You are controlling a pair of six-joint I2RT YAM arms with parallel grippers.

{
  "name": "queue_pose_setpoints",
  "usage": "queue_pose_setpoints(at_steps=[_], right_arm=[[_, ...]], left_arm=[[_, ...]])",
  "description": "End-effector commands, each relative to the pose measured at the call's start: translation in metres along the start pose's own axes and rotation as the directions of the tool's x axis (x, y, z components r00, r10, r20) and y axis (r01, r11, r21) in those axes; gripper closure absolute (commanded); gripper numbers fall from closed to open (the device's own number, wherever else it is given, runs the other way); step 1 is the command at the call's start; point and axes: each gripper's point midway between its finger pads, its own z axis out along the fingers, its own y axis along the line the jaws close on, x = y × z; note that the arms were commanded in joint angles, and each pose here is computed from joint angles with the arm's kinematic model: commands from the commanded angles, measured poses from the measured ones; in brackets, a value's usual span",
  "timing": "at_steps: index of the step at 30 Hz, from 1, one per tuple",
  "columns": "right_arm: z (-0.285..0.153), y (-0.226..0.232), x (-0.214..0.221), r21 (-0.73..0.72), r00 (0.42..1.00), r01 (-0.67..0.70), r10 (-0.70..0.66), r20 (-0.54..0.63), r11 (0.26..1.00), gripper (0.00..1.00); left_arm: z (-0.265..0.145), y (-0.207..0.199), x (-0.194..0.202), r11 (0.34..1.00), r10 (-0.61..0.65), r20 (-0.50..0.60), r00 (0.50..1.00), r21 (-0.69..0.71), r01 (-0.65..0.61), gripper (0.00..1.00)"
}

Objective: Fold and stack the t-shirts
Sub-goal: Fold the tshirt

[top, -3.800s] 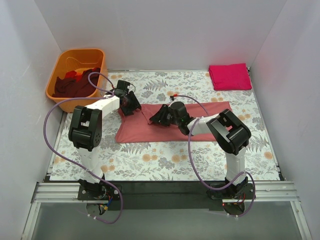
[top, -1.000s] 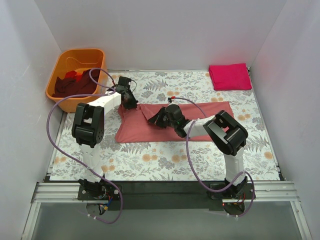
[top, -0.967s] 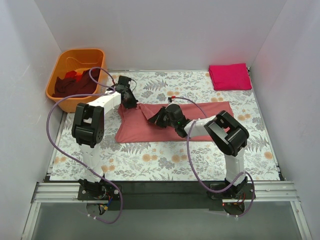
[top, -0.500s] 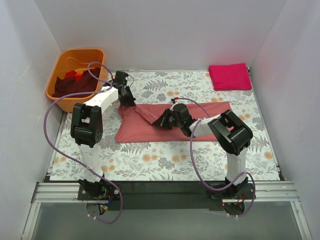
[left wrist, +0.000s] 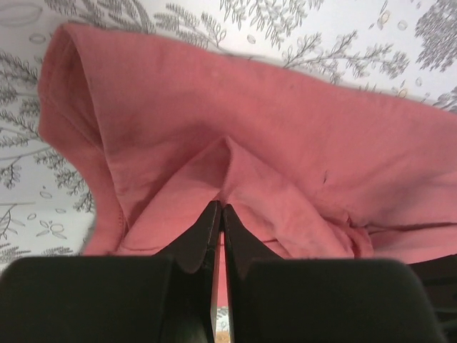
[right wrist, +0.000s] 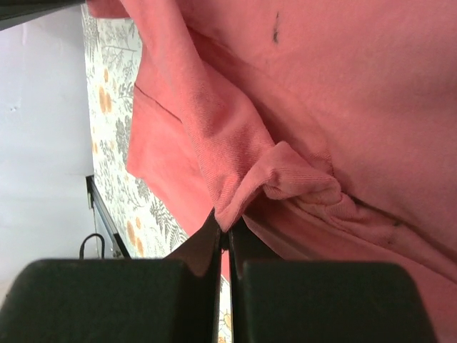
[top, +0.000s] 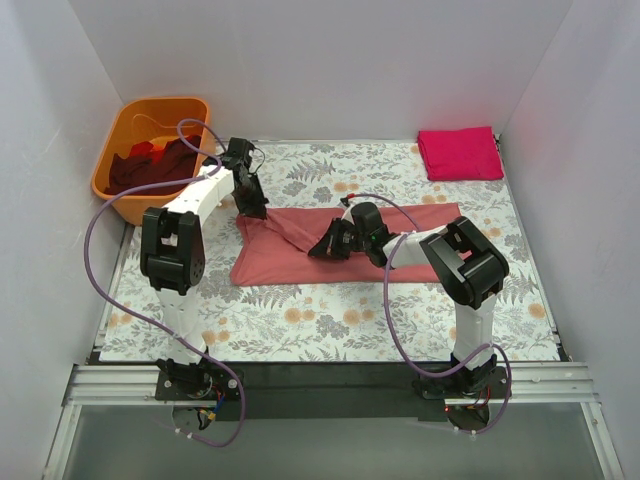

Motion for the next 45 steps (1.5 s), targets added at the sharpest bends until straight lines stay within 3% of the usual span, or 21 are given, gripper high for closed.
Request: queue_pose_setpoints(at_steps=[1,17,30,45], right_arm=[[-0.001,0.017,-0.005,-0.039,0.998,0.055,-0.056,-0.017,0.998,0.99],[-0.010,0.027,-0.004,-0.053,0.994,0.079,-0.083,-0.067,0.995,0.99],[-0.024,0.034,-0.016,-0.060,0.994,0.093,-0.096,-0.059,0.994,0.99],[-0.002,-0.002,0.001,-0.003,0.988,0.060,-0.060,-0.143,0.998,0.99]], left_arm=[[-0.033,-0.001,0.010,1.000,0.016,-0.022,1.000,0.025,-0.015,1.00],[-0.051,0.014,0.021,1.000,0.002,-0.066,0.998,-0.004,-0.003,1.00],[-0.059,0.011,0.012,1.000,-0.015,-0.039,0.999,0.022,0.015,1.00],[0.003,0.041,0.037,0.995,-0.074,-0.108,0.991,-0.076,0.066,1.00]])
